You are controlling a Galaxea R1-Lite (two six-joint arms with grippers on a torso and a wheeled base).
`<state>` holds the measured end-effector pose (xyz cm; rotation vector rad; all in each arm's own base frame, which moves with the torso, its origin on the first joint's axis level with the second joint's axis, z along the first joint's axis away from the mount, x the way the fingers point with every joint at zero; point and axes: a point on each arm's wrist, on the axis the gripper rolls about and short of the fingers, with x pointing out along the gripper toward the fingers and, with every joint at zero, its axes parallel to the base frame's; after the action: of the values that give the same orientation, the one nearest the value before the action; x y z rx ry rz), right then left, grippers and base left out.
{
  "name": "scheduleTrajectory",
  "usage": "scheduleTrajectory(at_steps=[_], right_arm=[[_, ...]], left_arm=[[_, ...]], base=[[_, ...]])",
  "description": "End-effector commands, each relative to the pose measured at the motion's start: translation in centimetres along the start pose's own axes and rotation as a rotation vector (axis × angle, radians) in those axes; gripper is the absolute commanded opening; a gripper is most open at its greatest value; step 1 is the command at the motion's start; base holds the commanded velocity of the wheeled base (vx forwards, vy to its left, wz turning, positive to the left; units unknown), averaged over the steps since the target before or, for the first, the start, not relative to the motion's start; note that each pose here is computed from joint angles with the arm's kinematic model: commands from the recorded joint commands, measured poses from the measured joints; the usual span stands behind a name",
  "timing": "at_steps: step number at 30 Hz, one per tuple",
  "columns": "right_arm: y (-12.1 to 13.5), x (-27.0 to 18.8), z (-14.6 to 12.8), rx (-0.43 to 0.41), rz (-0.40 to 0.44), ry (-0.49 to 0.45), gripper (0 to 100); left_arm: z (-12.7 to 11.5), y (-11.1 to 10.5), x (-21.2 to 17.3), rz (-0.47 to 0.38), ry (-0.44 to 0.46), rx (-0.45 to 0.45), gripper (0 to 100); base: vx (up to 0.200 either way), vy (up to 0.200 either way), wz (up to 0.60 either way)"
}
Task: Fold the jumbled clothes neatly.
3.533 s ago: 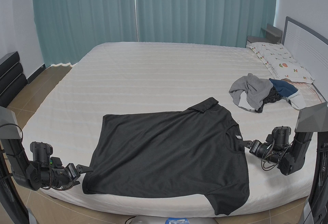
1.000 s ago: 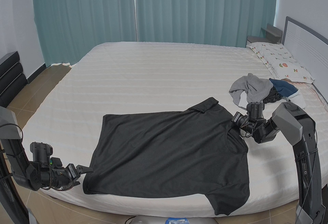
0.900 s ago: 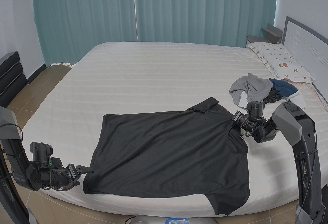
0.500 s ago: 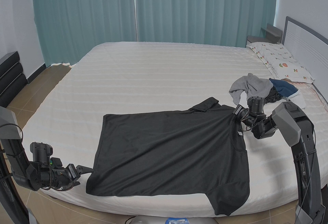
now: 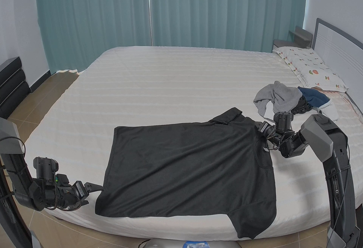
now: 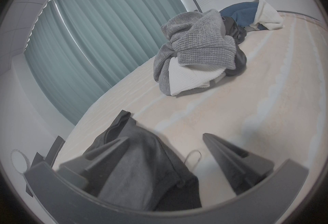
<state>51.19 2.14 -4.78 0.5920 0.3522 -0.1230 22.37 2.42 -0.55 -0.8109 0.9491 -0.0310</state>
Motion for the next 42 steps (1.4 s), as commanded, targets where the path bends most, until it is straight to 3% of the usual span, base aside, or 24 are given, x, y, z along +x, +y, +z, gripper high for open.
scheduleTrajectory(at_steps=[1, 7, 10, 15, 21, 27, 29, 36, 42], right_arm=[[1.1, -3.2, 1.7, 0.011, 0.017, -0.003, 100], [1.5, -11.1, 2.1, 0.087, 0.102, 0.032, 100], [1.1, -14.7, 1.2, 0.138, 0.09, 0.074, 100], [0.9, -20.3, -0.7, 0.296, 0.066, 0.158, 100], [-0.7, -24.5, -3.5, 0.3, 0.01, 0.253, 100], [-2.9, -26.1, -5.8, 0.335, 0.045, 0.351, 100], [-3.5, -26.3, -6.3, 0.349, 0.018, 0.382, 100], [-3.3, -26.5, -6.0, 0.42, 0.044, 0.404, 100], [-3.6, -26.8, -6.3, 0.412, 0.026, 0.423, 100]], left_arm=[[0.0, 0.0, 0.0, -0.001, 0.0, -0.001, 100], [0.2, -0.1, 0.0, -0.004, -0.005, -0.006, 100], [0.2, -0.1, 0.1, -0.005, -0.006, -0.006, 100], [0.2, -0.2, -0.1, -0.008, -0.009, -0.009, 100], [0.0, -0.2, -0.1, -0.007, -0.003, -0.021, 100], [-0.1, -0.2, -0.1, -0.007, 0.0, -0.018, 100], [0.0, -0.3, 0.0, -0.01, -0.003, -0.015, 100], [-0.5, -0.9, 0.4, -0.021, 0.026, 0.014, 100], [-0.8, -1.0, 0.6, -0.008, 0.033, 0.024, 100]], base=[[0.0, 0.0, 0.0], [0.0, 0.0, 0.0], [0.0, 0.0, 0.0], [0.0, 0.0, 0.0], [-0.133, 0.0, 0.0], [-0.167, 0.0, 0.0], [0.0, 0.0, 0.0], [0.0, 0.0, 0.0], [0.0, 0.0, 0.0]])
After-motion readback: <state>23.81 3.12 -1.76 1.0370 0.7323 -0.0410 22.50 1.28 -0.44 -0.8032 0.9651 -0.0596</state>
